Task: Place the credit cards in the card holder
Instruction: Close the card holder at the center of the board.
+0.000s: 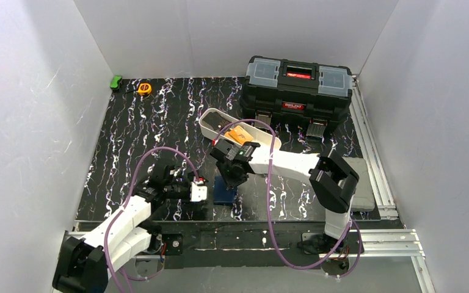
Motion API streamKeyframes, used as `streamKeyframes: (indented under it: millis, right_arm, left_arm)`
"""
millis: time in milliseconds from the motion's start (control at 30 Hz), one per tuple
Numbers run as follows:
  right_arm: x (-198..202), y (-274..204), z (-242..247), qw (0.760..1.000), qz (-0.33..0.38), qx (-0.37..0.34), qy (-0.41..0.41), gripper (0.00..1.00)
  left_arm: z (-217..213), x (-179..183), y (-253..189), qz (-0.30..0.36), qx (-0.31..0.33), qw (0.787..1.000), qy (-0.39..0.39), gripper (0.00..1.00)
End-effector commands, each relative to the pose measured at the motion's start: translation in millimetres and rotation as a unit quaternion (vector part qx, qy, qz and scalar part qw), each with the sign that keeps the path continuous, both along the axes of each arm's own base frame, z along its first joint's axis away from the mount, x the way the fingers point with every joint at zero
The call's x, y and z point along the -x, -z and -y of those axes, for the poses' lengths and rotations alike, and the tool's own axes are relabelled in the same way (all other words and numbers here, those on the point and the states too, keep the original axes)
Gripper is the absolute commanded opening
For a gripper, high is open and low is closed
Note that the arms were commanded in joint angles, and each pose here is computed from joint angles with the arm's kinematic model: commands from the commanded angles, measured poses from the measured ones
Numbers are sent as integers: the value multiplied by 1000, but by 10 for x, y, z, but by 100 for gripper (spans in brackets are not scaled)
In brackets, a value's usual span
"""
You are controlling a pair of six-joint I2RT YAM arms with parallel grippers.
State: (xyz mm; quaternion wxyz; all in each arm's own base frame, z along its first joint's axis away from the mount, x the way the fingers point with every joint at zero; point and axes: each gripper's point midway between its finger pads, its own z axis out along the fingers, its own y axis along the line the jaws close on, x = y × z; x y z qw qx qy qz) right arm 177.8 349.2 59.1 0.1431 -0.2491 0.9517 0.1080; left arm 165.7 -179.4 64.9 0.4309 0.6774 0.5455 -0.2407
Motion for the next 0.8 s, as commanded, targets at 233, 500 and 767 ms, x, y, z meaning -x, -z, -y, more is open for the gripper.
streamKeyframes:
  millis: [233,500,767]
  right_arm:
    - [-71,-40,-66,999,0,-34,8,27]
    - [-102,-92,-1,999,6,-41,19,22]
    - [-162,-188,66,998,28,-43,31,27]
  left_arm:
    - [76,-18,44,18,1,999,26,63]
    - [111,2,156,27,-16,998,46,62]
    - [156,-35,256,53,-45,995,73,57]
